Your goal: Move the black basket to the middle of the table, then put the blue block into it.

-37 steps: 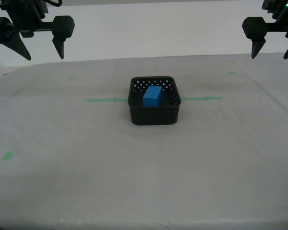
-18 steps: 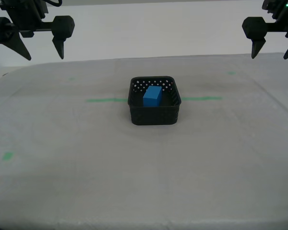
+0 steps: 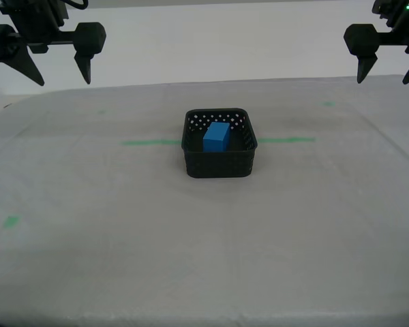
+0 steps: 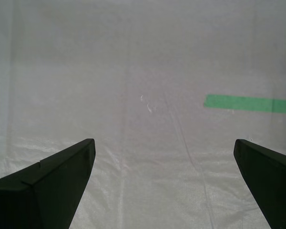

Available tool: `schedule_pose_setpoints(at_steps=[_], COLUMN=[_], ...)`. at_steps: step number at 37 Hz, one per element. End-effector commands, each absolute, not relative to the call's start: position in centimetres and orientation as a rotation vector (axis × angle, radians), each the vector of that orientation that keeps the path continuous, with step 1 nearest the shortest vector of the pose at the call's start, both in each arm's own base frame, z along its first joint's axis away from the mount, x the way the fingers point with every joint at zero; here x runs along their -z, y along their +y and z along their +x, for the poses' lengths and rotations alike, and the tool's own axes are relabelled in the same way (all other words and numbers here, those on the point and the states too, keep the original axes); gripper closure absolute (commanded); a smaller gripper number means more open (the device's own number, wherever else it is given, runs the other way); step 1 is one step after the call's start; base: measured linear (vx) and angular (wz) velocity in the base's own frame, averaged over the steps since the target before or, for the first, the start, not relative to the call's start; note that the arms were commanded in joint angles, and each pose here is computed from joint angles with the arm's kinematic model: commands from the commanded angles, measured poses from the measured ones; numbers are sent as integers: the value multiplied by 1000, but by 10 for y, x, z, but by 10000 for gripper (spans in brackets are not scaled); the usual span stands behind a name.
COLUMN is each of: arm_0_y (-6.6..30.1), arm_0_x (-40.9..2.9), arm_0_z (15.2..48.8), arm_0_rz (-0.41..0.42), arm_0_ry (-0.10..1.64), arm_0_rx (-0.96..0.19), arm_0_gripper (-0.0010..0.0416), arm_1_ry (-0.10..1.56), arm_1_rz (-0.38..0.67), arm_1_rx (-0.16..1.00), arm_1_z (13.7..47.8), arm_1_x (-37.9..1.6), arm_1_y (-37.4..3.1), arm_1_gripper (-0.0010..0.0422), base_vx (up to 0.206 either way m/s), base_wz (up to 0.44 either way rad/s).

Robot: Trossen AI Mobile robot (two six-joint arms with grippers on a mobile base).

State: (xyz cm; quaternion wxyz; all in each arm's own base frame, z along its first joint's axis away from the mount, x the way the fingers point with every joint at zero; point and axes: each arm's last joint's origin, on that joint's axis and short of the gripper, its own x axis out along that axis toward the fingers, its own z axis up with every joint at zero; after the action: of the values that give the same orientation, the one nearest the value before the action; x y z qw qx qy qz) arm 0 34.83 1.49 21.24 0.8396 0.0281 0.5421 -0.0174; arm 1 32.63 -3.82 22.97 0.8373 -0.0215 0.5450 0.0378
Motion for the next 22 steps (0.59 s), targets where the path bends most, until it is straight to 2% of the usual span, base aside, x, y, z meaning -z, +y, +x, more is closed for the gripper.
schedule_pose_setpoints(at_steps=[1, 22], arm_0_y=[15, 15], arm_0_x=[-213, -213], arm_0_z=[349, 349], arm_0_rz=[58, 58], arm_0_ry=[1144, 1144], arm_0_rx=[35, 34], arm_0_gripper=[7, 7], arm_1_ry=[1153, 1153], arm_1_rz=[-44, -44], arm_1_rx=[-81, -81], arm_1_z=[326, 326], arm_1_x=[-230, -230], arm_1_y=[-38, -38], arm_1_gripper=[12, 12], base_vx=[0, 0], base_wz=[0, 0])
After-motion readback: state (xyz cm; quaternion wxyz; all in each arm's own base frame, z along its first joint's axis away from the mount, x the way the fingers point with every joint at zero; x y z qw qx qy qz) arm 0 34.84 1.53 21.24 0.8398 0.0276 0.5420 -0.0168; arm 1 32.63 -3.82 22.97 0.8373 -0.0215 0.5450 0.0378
